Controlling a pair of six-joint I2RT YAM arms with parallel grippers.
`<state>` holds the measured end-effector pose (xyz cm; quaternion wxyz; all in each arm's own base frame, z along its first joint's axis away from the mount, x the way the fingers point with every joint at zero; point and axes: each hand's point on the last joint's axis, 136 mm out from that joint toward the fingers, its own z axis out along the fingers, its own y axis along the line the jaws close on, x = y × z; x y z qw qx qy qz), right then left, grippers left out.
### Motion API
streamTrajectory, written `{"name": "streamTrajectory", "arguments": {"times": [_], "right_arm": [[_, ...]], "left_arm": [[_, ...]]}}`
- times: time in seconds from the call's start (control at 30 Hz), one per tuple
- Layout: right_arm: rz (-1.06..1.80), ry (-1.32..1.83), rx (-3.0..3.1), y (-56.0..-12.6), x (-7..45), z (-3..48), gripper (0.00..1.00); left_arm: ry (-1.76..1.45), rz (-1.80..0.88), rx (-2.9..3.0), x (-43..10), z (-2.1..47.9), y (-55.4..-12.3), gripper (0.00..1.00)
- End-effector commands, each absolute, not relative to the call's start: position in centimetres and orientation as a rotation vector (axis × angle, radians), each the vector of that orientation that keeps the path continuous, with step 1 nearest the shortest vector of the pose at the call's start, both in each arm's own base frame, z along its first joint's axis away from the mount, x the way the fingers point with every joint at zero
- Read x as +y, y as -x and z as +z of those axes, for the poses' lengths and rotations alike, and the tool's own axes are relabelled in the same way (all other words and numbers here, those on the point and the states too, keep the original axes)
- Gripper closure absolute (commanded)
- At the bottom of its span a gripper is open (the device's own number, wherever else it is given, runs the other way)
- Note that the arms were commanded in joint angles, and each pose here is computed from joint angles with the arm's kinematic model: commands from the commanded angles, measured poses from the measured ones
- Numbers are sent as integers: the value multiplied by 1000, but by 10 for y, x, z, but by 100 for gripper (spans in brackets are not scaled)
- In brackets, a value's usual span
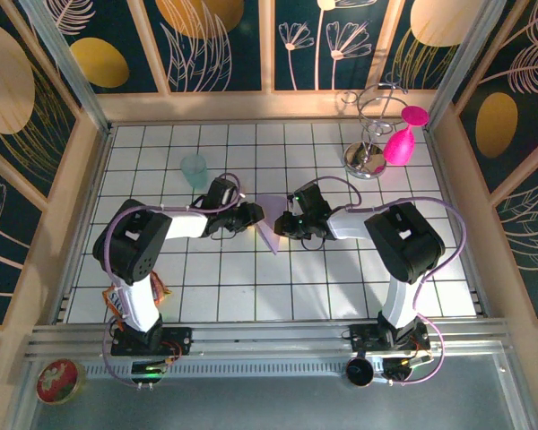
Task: Fold a paper plane with a square sheet of paper (pick it up from the middle)
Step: Fourth fold the wing at the center of the table.
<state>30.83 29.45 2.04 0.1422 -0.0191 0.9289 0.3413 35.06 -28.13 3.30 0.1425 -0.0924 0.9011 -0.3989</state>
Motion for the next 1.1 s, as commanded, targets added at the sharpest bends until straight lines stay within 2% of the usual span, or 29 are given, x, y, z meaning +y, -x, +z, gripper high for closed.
{"name": "streamTrajectory", "arguments": {"times": [0.0, 0.23, 0.43, 0.53, 0.83, 0.93, 1.07], "right_arm": [[906, 29, 2730, -304, 279, 2, 84], [911, 32, 2724, -305, 280, 4, 84], [921, 39, 2690, -309, 280, 14, 82], [920, 48, 2643, -312, 279, 28, 76], [673, 76, 2432, -326, 239, 88, 48], [649, 89, 2360, -327, 233, 104, 44], [692, 138, 2301, -322, 240, 117, 44]], "left_arm": [[217, -1143, 2625, -283, 29, -352, 69], [209, -1137, 2631, -283, 27, -354, 79], [227, -1106, 2629, -279, 27, -356, 93], [248, -1078, 2617, -274, 31, -357, 96], [439, -991, 2524, -248, 50, -356, 98], [502, -971, 2490, -239, 59, -355, 98], [564, -924, 2455, -228, 68, -355, 99]]}}
